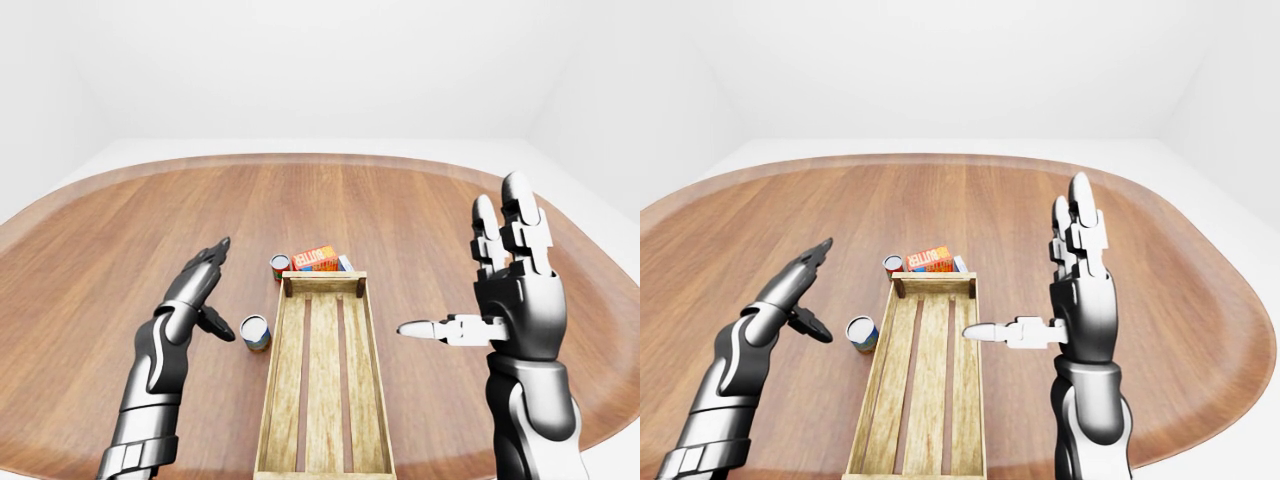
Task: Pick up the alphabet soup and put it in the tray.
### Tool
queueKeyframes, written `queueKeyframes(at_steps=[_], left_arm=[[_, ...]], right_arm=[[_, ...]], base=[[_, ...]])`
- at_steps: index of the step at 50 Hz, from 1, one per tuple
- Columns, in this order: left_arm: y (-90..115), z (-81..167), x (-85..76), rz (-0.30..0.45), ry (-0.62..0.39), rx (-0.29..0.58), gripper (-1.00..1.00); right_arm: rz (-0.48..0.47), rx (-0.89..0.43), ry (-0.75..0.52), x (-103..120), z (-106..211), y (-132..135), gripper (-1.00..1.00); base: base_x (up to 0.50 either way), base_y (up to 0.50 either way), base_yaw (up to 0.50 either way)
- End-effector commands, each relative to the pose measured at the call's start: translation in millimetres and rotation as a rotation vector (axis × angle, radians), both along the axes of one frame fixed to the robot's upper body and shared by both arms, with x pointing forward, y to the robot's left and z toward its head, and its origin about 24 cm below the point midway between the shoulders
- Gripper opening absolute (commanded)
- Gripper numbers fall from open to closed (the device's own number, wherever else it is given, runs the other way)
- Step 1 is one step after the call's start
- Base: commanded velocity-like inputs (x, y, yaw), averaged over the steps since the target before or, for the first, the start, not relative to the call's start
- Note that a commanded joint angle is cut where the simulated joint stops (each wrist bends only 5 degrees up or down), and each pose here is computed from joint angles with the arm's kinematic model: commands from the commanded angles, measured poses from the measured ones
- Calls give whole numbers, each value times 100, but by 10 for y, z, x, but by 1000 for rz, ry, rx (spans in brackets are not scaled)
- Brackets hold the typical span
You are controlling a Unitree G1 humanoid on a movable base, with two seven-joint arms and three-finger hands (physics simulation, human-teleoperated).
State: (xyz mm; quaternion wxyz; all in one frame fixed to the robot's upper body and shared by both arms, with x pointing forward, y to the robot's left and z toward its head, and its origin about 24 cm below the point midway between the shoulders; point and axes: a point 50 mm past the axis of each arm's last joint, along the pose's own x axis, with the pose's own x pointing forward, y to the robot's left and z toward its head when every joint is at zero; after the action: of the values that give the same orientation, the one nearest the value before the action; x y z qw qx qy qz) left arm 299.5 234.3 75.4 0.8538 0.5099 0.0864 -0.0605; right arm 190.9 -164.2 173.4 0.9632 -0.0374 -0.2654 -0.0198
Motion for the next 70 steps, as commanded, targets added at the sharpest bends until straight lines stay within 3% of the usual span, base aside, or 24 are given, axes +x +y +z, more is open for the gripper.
queueKeyframes(at_steps=[1, 19, 45, 70], left_arm=[[-45, -187, 113, -17, 43, 17, 100], [-81, -406, 214, -36, 118, 7, 100], [-10, -765, 278, 47, 272, 20, 100], [-76, -814, 344, 41, 339, 34, 100]], right_arm=[[-7, -2, -3, -10, 7, -12, 98], [-11, 10, -29, -40, 56, -29, 98], [-15, 16, -51, -74, 97, -45, 98], [-2, 18, -41, -63, 77, -27, 98]], base=[[0, 0, 0], [0, 0, 0], [0, 0, 0], [0, 0, 0]])
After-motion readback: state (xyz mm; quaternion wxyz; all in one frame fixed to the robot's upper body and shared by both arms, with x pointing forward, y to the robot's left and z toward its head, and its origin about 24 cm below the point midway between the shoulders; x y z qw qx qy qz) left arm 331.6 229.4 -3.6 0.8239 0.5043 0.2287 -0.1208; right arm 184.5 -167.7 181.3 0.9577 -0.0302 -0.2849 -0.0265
